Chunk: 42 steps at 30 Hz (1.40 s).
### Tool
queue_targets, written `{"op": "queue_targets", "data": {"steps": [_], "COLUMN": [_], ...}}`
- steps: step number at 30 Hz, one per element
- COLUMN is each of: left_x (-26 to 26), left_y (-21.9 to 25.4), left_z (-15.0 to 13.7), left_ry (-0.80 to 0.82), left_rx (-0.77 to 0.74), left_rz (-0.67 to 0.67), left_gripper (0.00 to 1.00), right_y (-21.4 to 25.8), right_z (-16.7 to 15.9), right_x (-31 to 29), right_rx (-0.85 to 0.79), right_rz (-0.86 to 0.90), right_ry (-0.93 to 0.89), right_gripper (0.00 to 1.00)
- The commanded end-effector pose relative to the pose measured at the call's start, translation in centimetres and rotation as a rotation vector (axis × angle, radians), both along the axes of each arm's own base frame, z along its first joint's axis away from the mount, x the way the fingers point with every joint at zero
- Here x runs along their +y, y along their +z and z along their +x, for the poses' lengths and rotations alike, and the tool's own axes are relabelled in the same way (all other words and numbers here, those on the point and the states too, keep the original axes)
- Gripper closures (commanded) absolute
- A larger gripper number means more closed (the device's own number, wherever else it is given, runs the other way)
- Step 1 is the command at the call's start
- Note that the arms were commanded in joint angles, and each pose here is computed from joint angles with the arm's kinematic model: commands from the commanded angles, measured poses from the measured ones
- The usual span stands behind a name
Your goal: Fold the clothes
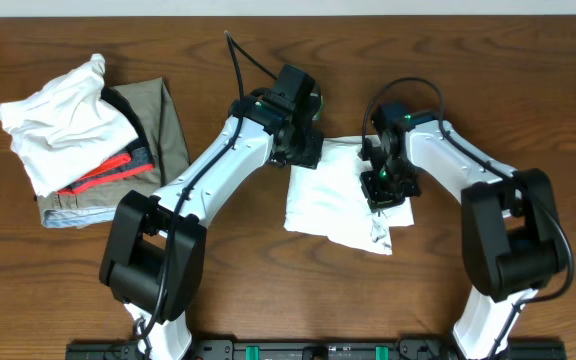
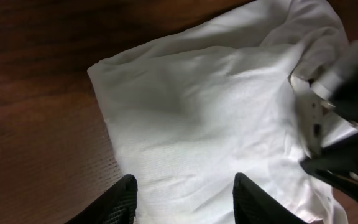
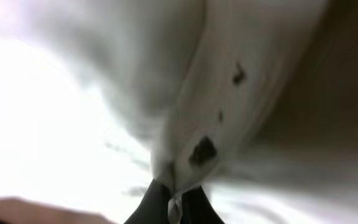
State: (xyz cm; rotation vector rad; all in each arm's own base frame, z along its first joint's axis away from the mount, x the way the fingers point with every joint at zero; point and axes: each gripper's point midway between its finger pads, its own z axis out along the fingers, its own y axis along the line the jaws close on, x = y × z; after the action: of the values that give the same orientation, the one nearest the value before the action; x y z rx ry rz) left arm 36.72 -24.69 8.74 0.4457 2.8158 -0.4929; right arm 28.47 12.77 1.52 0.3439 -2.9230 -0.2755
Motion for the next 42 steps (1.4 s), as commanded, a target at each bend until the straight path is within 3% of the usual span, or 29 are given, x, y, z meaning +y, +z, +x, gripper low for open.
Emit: {"op": "queue_targets", "data": {"steps": [1,7,11,26,33,42], "left_x": [-0.1,-0.1,-0.1,0.0,0.1,0.0], "left_y": [0.4,0.4,0.4,0.2,0.2,0.1], "left_z": [-0.1,-0.1,-0.1,-0.4,-0.5,-0.8], "left_ry": [0.008,0.008,0.008,0.008,0.008,0.004], "left_rx": [0.003,0.003,0.003,0.017,0.021,0.036], "left_rz": [-0.012,-0.013,-0.012,-0.005,-0.003,-0.007], "left_gripper": [0.5,0.49,0.5,0.49,0.49,0.49], "right_y": [4.6,10.2,10.8,1.8,1.4,1.5], "right_z": [2.0,4.4,6.3,5.1,5.2,5.8], "right_x": [0.8,0.5,-0.7,-5.9,-8.1,-8.6], "right_rx": [-0.137,-0.363,-0.464,-0.207,-0.179,-0.198], "right_rz": [0.058,0.064,-0.011,-0.307,-0.319,-0.339], "right_ry": [0.003,0.002,-0.008,-0.062,-0.143,-0.196], "right_gripper": [0.99,0.99,0.97,0.97,0.73,0.72]}}
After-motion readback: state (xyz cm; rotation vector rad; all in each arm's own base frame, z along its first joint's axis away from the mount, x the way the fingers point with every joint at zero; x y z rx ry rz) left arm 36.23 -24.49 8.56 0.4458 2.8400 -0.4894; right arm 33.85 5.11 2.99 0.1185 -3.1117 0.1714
